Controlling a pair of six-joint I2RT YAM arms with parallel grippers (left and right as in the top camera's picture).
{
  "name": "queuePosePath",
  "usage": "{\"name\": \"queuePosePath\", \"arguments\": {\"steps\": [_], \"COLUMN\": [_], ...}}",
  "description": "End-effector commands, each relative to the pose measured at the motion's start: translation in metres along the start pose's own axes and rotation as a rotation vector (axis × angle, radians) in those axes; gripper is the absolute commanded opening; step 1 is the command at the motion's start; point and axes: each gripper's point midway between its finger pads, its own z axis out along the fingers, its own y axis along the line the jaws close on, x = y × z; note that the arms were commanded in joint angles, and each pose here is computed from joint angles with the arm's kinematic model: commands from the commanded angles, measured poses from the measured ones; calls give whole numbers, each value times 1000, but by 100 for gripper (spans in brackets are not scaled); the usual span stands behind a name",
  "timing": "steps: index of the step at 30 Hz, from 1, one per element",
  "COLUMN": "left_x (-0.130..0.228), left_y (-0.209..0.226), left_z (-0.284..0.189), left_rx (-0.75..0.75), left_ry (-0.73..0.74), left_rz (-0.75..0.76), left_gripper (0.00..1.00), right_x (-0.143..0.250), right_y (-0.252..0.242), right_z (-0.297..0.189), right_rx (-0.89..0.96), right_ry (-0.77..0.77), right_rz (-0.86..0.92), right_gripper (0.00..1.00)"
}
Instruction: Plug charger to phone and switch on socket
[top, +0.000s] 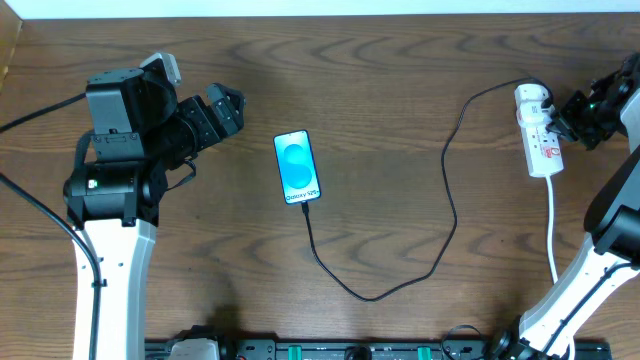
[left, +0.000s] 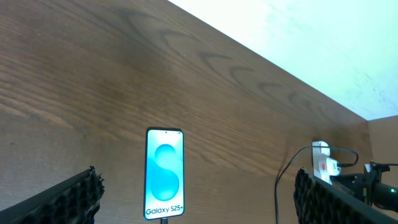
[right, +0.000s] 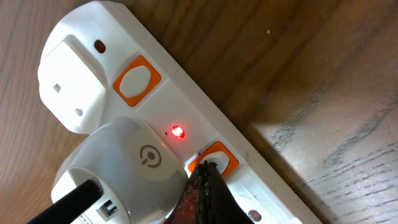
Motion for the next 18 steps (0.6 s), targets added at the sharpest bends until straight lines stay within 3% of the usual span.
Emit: {"name": "queuePosePath", "arguments": {"steps": [1, 6, 12, 18], "left_x": [-1, -1, -1, -1], "left_y": [-1, -1, -1, -1], "left_z": [-1, -1, -1, -1], "left_rx": [5, 5, 5, 5], "left_ry": [-1, -1, -1, 0], "left_rz": [16, 16, 16, 16], "left_gripper": [99, 99, 99, 99], "right_x": [32, 10, -12, 7], "right_y": [12, 4, 21, 62], "right_z": [36, 5, -81, -166], "right_rx": [-33, -71, -144, -202], "right_ry": [110, 34, -128, -253], "right_rz": [-41, -31, -98, -232], "right_gripper": [1, 1, 1, 3]}}
